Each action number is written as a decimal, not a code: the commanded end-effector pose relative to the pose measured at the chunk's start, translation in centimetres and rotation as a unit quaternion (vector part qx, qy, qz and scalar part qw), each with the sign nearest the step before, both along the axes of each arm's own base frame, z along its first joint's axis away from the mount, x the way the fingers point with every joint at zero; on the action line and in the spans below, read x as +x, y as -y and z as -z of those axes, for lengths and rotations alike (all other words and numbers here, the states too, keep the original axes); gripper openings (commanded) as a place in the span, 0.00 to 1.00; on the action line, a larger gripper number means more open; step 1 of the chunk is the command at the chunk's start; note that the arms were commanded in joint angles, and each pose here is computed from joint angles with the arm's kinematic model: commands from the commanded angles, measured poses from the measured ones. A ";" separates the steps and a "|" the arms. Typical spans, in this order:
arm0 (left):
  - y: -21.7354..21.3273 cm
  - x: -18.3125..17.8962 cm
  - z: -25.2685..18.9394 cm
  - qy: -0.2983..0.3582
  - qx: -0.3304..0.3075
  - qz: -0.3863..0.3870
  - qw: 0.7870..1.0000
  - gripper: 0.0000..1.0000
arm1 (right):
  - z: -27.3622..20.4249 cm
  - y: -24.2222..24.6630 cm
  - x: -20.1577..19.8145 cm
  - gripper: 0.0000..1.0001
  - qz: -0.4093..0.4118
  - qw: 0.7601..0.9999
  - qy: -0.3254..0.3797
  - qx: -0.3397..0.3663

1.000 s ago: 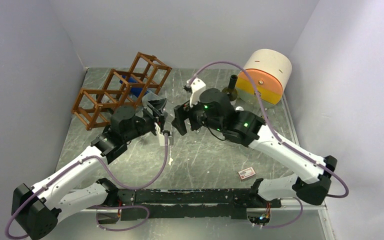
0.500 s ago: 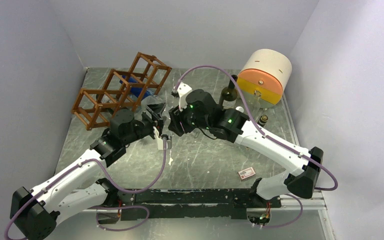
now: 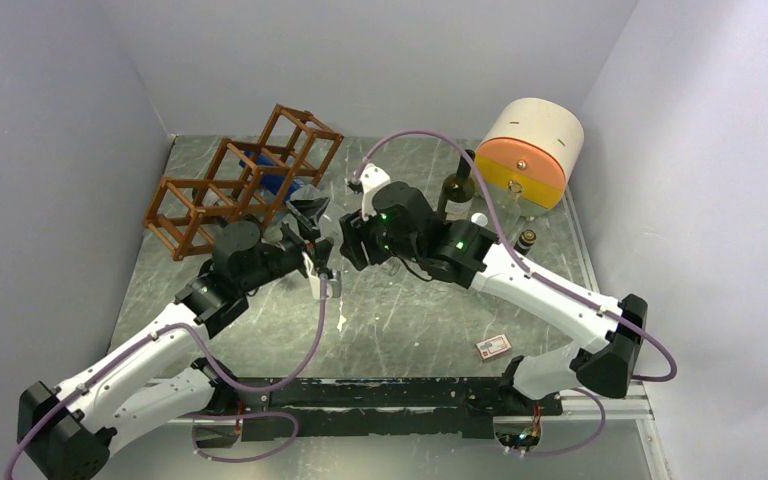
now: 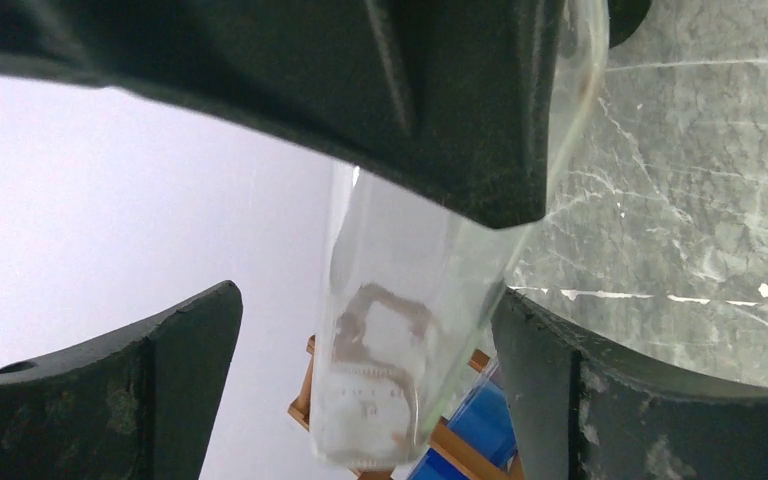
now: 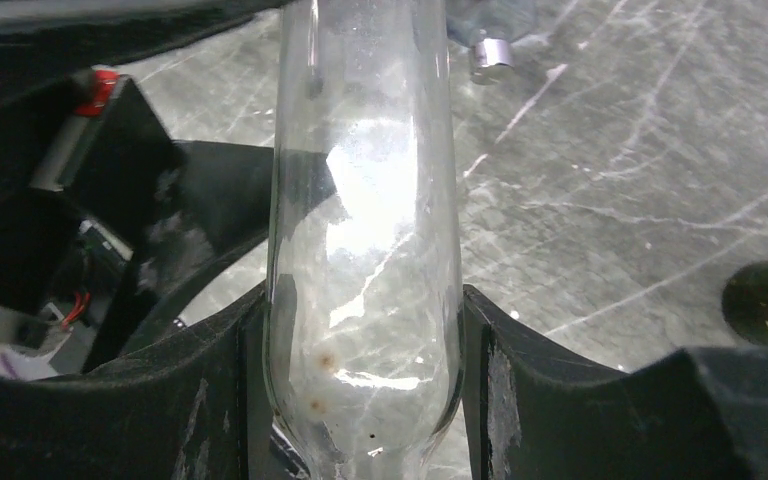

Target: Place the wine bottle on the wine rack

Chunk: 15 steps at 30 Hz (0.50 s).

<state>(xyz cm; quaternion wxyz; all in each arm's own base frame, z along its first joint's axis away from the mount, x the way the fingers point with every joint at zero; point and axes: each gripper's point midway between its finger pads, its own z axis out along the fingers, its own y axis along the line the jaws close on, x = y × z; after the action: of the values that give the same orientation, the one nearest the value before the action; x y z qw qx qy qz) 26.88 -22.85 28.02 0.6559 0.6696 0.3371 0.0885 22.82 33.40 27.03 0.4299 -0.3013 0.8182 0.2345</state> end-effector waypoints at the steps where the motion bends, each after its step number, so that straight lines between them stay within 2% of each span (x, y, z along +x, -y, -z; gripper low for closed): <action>1: 0.6 -1.1 -2.5 0.002 -0.040 0.026 0.999 0.97 | -4.1 1.1 2.1 0.00 0.071 0.994 0.055 0.059; 5: 0.2 -1.5 -5.3 -0.063 -0.151 0.008 0.987 0.97 | -4.0 1.8 2.7 0.00 0.101 0.991 0.061 0.059; 9: -1.5 -0.2 -9.0 -0.129 -0.294 -0.060 0.945 0.97 | -2.7 1.8 2.9 0.00 0.108 0.991 0.054 0.053; 11: -2.5 0.5 -10.4 -0.155 -0.360 -0.091 0.915 0.97 | -1.8 1.7 2.9 0.00 0.108 0.992 0.048 0.049; 13: -3.8 0.8 -11.7 -0.185 -0.436 -0.117 0.873 0.97 | -0.7 1.5 3.1 0.00 0.108 0.992 0.044 0.045; 15: -5.8 1.4 -12.2 -0.226 -0.520 -0.167 0.806 0.97 | 0.6 1.4 3.2 0.00 0.109 0.992 0.038 0.043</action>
<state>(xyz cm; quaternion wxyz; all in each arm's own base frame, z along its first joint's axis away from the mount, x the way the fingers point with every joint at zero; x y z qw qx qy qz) 27.47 -20.62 36.08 0.7583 0.4006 0.5101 -0.0660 24.93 31.30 25.30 0.4636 -0.2311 0.8353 0.1844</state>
